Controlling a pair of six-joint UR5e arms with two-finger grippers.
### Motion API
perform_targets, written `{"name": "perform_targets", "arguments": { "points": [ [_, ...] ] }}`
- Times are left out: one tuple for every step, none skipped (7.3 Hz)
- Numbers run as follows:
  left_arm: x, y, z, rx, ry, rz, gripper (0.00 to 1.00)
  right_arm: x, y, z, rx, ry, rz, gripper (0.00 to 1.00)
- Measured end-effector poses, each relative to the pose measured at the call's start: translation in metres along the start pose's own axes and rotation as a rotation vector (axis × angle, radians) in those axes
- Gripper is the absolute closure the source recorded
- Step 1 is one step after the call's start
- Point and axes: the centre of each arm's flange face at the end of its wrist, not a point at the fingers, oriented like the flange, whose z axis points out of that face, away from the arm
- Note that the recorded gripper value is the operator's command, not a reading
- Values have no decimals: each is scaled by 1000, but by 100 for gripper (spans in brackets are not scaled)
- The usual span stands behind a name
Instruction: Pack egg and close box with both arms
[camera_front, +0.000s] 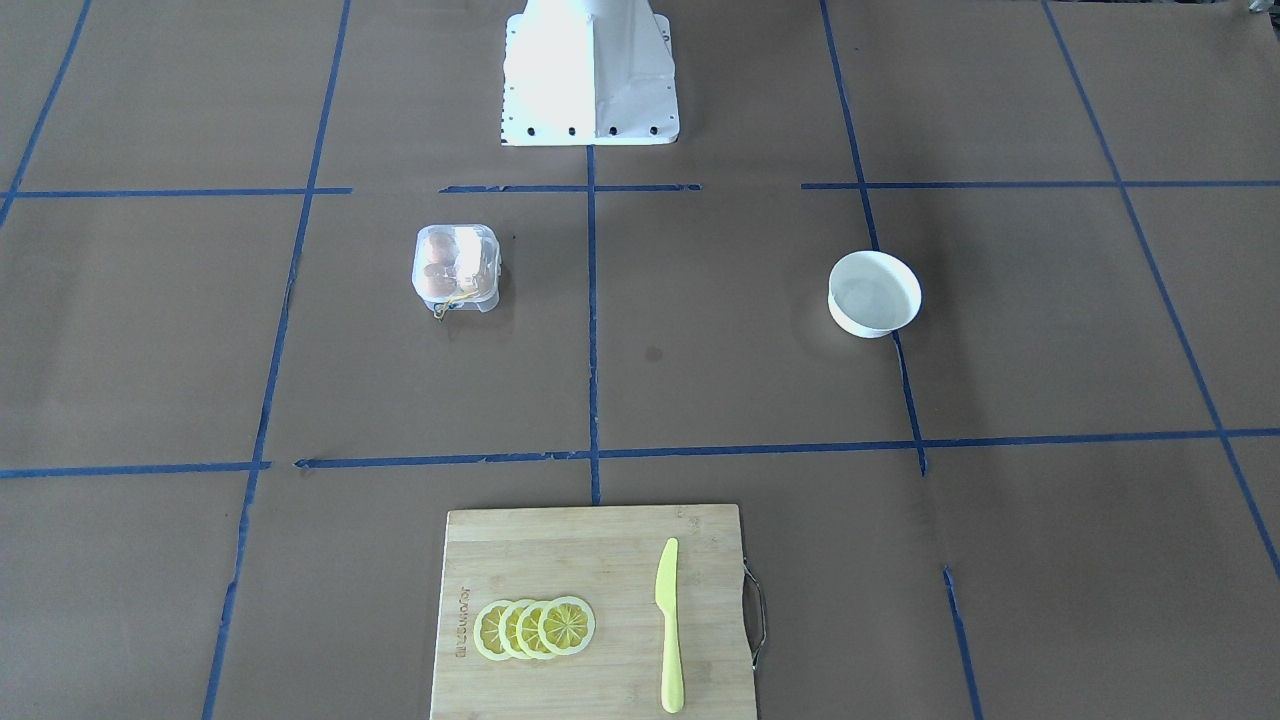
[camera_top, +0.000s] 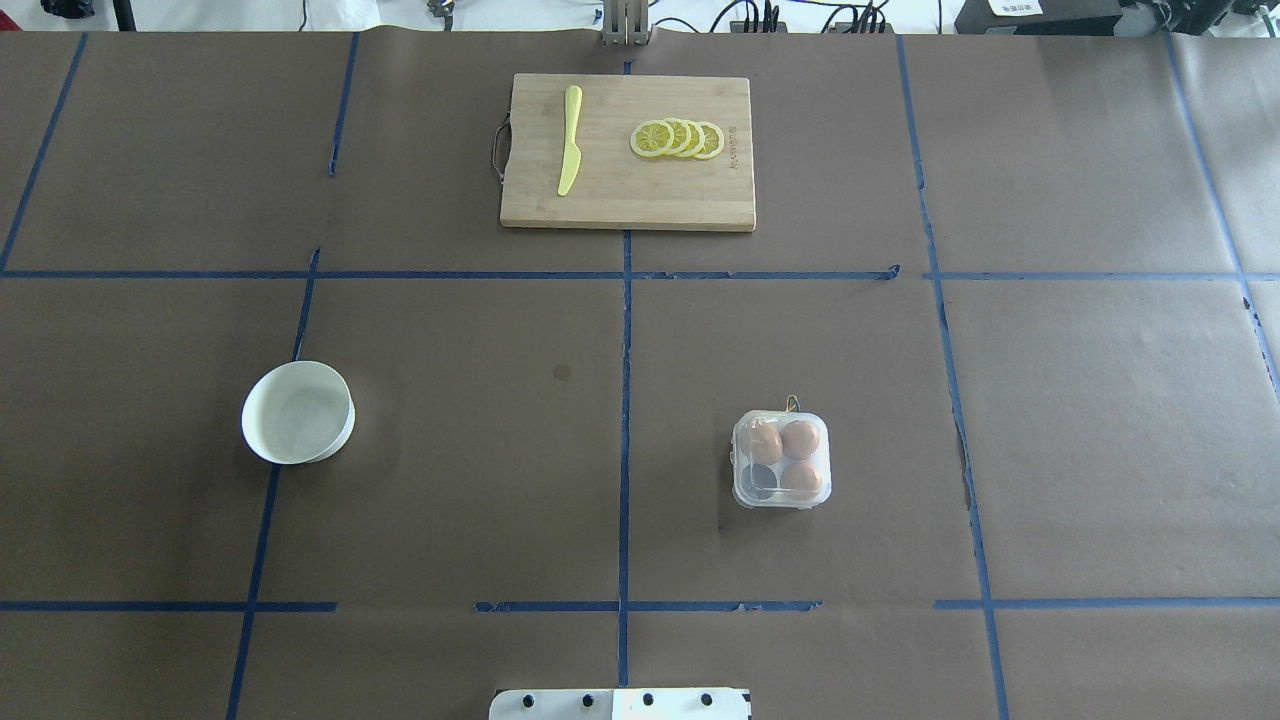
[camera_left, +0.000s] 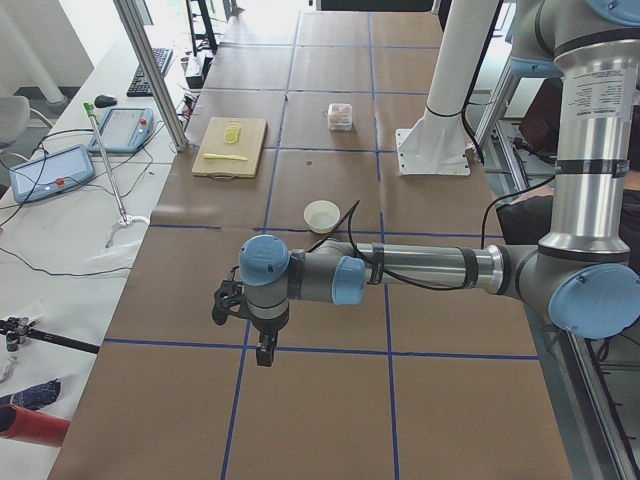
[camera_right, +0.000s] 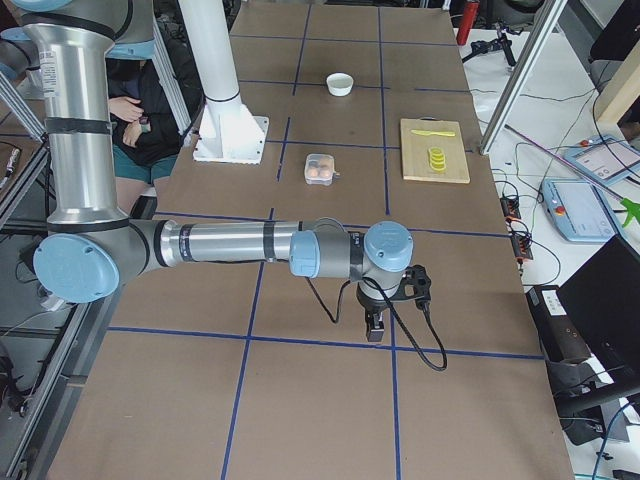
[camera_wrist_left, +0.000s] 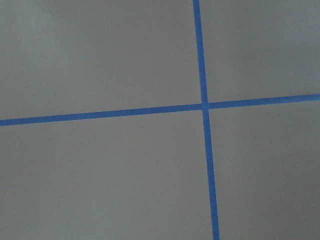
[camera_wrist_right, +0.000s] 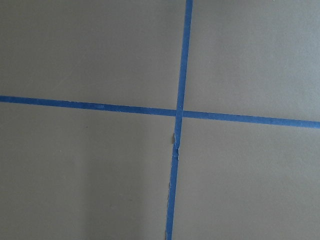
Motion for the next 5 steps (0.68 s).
{"name": "perform_targets", "arguments": {
  "points": [
    [1,0,-1,2,1,2,0,0,0,0,0,0,0,0],
    [2,-1,-2,6,2,7,0,-1,0,0,1,0,-1,0],
    [5,-2,-3,12,2,15,0,-2,-1,-2,3,1,-3,0],
    [9,-3,-3,13,3,26,0,-3,-1,-2,5,1,-5,0],
    [15,-4,0,7,15,39,0,-3,-1,-3,5,1,-7,0]
  ]
}}
